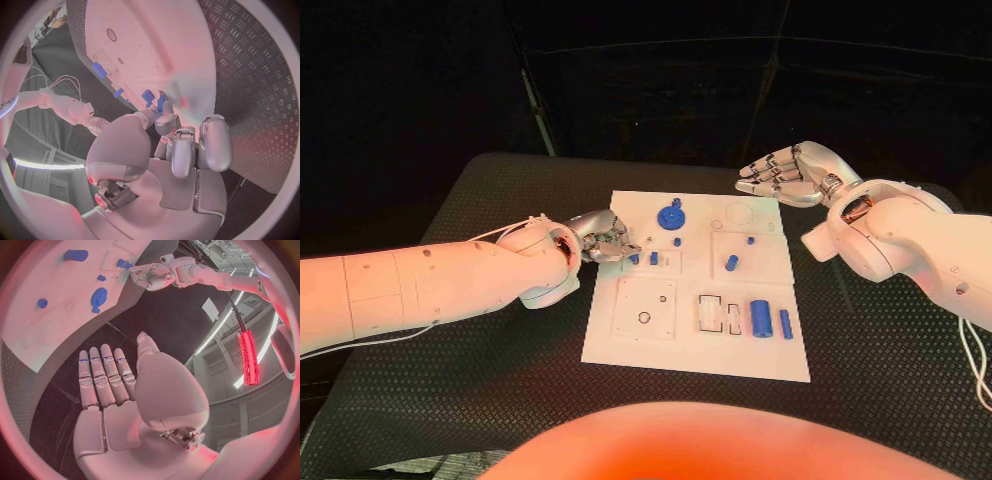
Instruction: Assemble the parts on the task board
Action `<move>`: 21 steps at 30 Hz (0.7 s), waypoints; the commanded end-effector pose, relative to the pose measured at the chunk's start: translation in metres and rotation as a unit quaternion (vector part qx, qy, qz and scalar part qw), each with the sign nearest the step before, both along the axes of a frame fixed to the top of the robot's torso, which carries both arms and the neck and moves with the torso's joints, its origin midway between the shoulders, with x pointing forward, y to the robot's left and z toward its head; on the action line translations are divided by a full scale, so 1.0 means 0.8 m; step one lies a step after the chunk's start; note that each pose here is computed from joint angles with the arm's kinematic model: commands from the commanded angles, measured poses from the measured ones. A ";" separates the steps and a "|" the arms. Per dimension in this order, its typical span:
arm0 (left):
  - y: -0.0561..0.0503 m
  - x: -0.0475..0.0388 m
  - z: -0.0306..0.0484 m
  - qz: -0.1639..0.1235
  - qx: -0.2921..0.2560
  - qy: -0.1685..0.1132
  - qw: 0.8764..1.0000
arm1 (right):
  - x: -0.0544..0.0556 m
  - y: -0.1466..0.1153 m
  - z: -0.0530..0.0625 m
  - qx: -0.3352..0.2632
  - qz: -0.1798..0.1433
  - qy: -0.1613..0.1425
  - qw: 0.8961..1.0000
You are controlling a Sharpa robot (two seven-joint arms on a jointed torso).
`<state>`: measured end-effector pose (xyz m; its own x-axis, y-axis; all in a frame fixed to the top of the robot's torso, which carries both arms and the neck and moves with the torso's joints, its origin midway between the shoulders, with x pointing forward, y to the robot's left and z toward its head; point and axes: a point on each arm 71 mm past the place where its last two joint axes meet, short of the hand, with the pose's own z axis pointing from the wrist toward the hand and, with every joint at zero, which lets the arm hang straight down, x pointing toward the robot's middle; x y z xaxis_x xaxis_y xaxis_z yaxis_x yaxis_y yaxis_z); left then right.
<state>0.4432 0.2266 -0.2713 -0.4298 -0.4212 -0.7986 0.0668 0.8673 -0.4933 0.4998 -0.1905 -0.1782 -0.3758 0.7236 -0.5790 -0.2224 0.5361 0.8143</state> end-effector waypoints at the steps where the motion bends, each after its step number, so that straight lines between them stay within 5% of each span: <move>1: 0.000 0.000 -0.0036 -0.001 0.021 0.019 1.000 | 0.000 0.002 0.002 0.003 0.005 -0.001 1.000; 21: -0.001 0.000 -0.0065 0.001 0.034 0.030 0.999 | 0.000 0.001 0.001 0.002 0.006 0.000 1.000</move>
